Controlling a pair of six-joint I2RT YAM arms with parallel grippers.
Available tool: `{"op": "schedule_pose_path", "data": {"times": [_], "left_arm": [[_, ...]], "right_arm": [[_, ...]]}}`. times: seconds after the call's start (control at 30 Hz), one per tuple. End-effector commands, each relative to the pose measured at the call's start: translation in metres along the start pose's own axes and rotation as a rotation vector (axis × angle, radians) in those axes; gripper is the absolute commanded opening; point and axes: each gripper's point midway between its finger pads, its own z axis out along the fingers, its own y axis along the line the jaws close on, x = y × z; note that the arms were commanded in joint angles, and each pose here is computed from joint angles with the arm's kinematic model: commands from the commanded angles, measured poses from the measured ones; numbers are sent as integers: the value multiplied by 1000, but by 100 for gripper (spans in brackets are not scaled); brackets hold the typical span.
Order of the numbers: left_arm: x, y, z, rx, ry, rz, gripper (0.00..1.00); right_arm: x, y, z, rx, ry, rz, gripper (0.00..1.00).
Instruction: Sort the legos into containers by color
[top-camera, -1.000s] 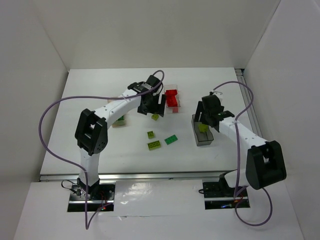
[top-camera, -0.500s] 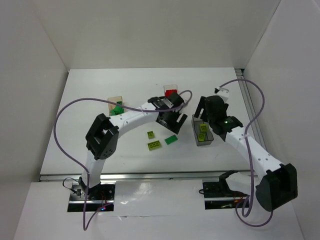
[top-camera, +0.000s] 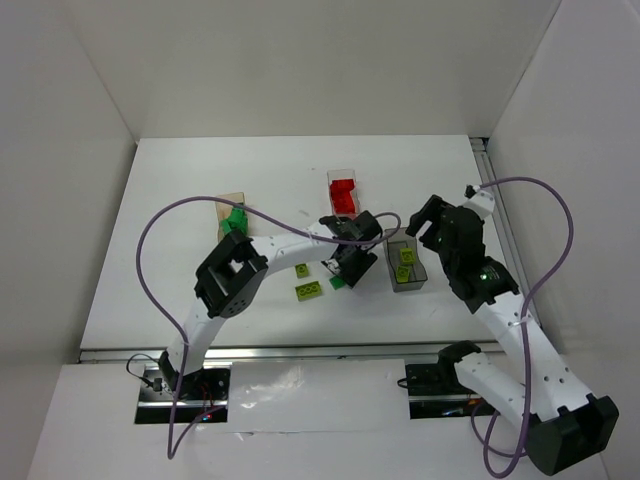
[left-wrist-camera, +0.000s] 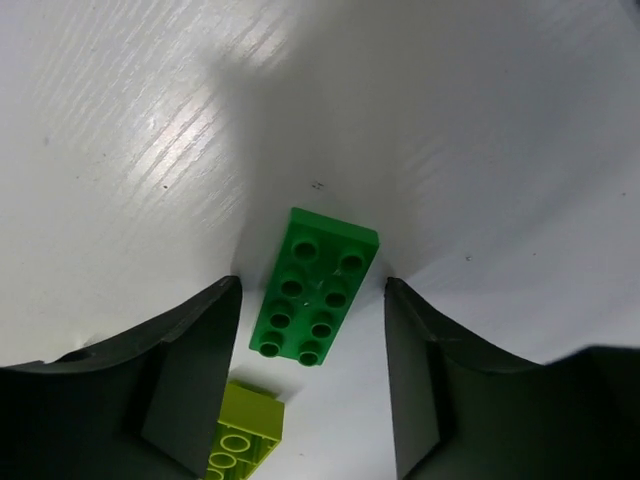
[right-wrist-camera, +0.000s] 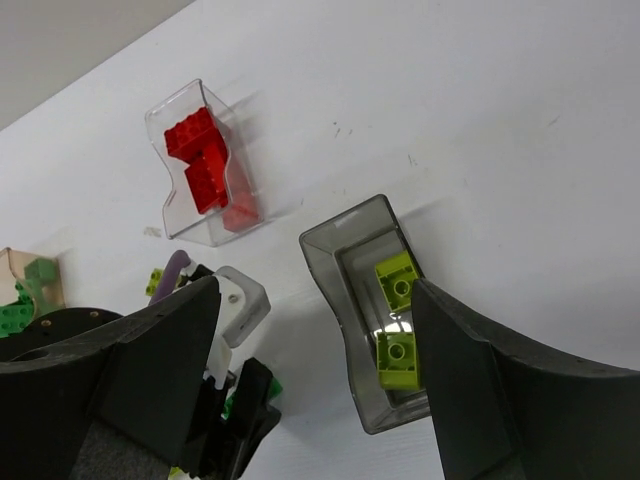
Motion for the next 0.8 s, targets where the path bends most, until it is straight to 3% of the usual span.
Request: {"op": "schedule_pose_path", "data": {"times": [0.0, 0.07, 0.1, 0.23, 0.43, 0.57, 0.6, 0.7, 0.77], "left_arm": [[10, 2, 11, -37, 24, 17, 67], [10, 2, 11, -37, 24, 17, 57], [10, 2, 11, -37, 24, 17, 42], [5, 1, -3, -31, -6, 5, 29], [-22, 46, -70, -50, -111, -139, 28], [-28, 109, -119, -86, -181, -348, 28], [-24, 143, -127, -126, -192, -438, 28], [-13, 206, -154, -216, -243, -638, 28], [-4, 235, -162, -281, -273, -729, 28]], "right_arm": [[0, -3, 4, 22, 4, 10, 84], [-4, -1, 3, 17, -3, 14, 84], [-4, -1, 3, 17, -3, 14, 84], [-8, 0, 2, 12, -10, -1, 84], [5, 20, -1, -103, 68, -55, 84], [36, 48, 8, -224, 193, -103, 87], [54, 60, 12, -257, 247, -155, 87], [76, 92, 15, -317, 316, -243, 88], [116, 112, 20, -345, 421, -361, 88]]}}
